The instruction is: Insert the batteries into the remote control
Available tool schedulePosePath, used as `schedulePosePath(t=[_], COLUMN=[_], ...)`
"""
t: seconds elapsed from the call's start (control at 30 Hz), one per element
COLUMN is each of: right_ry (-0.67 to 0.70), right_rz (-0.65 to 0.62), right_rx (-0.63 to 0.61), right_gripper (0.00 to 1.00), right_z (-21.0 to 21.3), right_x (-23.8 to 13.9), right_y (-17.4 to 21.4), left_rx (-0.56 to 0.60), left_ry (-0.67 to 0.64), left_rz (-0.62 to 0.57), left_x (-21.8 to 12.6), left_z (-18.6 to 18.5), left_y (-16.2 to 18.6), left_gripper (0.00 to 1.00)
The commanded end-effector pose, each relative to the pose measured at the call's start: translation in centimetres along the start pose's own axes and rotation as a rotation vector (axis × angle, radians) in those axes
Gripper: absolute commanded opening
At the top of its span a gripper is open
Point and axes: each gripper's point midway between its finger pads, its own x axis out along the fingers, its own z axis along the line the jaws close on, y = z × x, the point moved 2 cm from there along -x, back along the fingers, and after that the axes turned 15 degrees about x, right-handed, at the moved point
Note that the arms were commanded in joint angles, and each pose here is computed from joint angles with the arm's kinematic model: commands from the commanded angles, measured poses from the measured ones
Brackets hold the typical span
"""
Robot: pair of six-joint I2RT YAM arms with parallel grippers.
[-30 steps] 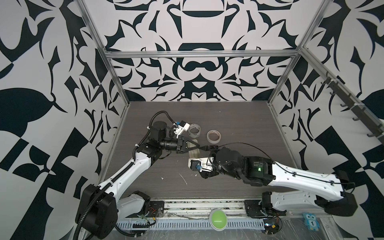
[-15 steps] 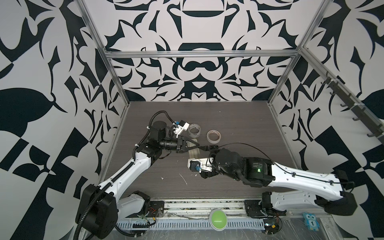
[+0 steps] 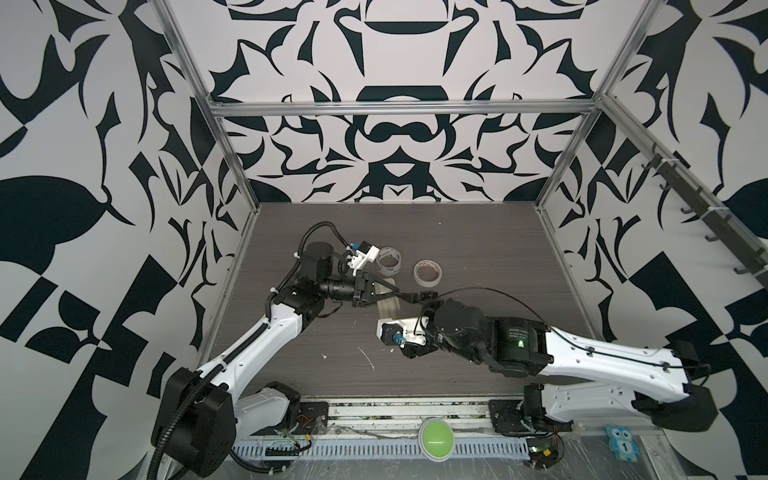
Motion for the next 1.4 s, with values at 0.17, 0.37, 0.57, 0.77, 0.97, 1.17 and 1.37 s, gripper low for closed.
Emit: schedulePosePath(t=[0.17, 0.37, 0.57, 0.77, 0.97, 1.17, 1.37], right_ry=[0.103, 0.102, 0.088, 0.014, -0.029, -0.036, -0.031], right_rz=[-0.077, -0.096, -0.1, -0.112, -0.083, -0.063, -0.048], right_rx=[0.03, 0.031, 0.024, 0.024, 0.015, 0.007, 0.003], right_gripper=[0.82, 0.82, 0.82, 0.83, 0.83, 0.83, 0.83], right_z=[-2.0, -2.0, -1.7, -0.7, 0.2, 0.5, 0.5], right_x=[-1.0, -1.4, -1.5, -2.0, -1.4, -1.0, -0.5], right_y=[-1.6, -1.8, -1.8, -1.9, -1.4, -1.1, -0.9], left_rx=[-0.007, -0.006, -0.008, -0.014, -0.013, -0.01, -0.007], left_ry=[0.04, 0.04, 0.038, 0.031, 0.033, 0.033, 0.033], left_rz=[0.036, 0.036, 0.035, 0.031, 0.031, 0.031, 0.03], left_x=[0.0, 0.0, -0.1, -0.2, -0.2, -0.3, -0.3], left_z=[-0.4, -0.5, -0.4, -0.1, -0.2, -0.2, -0.3], left_y=[0.7, 0.7, 0.7, 0.7, 0.7, 0.8, 0.7], left_gripper=[0.0, 0.0, 0.0, 0.0, 0.0, 0.0, 0.0])
